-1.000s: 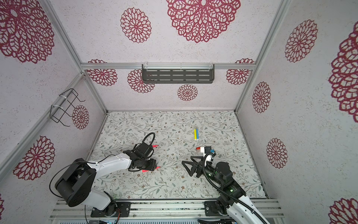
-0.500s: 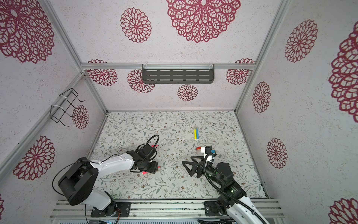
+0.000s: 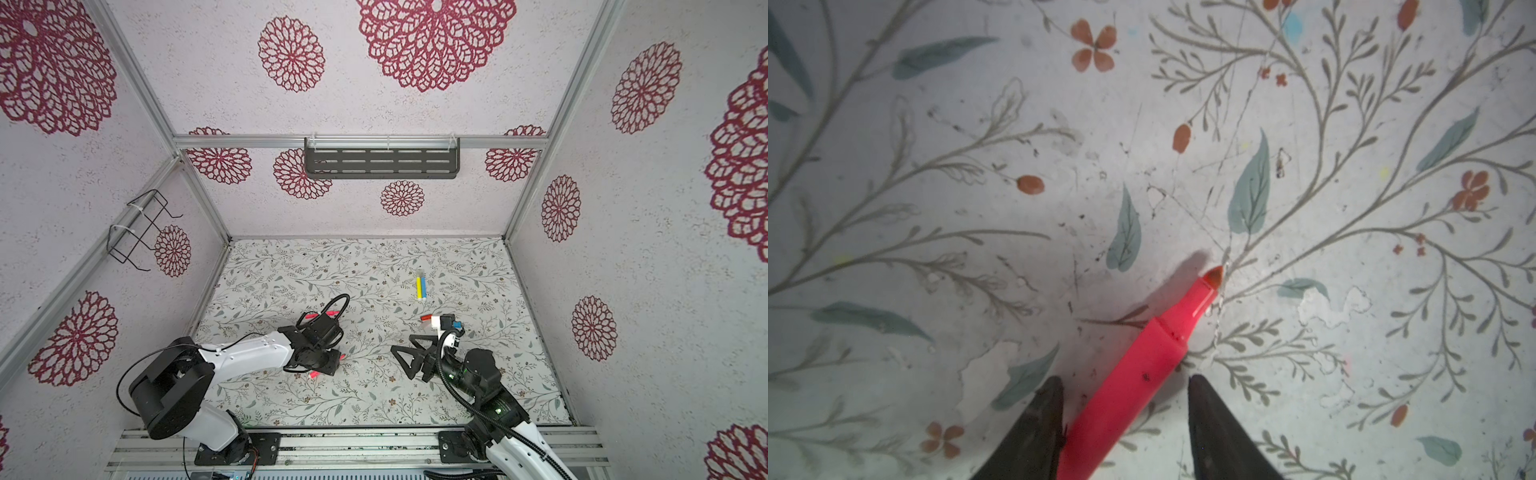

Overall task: Insert the pens into the pen caps
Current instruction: 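Close the left gripper on the pink highlighter and lift it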

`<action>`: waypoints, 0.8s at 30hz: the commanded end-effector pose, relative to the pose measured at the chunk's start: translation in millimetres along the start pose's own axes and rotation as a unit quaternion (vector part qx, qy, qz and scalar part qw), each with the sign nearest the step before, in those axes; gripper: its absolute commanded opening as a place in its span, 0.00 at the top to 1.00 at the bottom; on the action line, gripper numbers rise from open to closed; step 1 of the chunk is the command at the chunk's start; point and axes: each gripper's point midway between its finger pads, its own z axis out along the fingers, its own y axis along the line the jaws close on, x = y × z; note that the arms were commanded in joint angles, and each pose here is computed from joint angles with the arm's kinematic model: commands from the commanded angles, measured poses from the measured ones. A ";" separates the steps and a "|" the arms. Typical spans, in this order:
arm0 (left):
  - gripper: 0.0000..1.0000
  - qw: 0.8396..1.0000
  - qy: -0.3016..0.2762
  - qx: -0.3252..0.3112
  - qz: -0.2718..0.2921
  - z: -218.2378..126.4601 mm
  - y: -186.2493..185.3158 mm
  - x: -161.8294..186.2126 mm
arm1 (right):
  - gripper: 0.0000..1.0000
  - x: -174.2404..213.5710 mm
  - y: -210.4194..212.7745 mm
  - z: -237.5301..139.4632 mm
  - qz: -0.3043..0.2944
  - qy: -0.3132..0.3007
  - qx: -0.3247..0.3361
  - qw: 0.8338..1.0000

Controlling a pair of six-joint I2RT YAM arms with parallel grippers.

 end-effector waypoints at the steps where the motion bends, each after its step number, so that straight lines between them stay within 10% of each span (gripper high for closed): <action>1: 0.52 0.999 0.042 -0.015 -0.006 7.4 5.1 26.6 | 0.03 -4.5 2.0 -1.0 -0.001 -0.011 -0.002 1.000; 15: 0.57 0.999 0.048 -0.020 -0.015 -0.2 3.6 55.4 | 0.07 -0.9 -7.2 0.7 0.011 -0.009 0.016 1.000; 24: 0.85 0.997 0.063 -0.045 -0.003 13.4 1.8 68.4 | 0.08 -2.3 -6.9 2.9 0.015 -0.009 0.015 1.000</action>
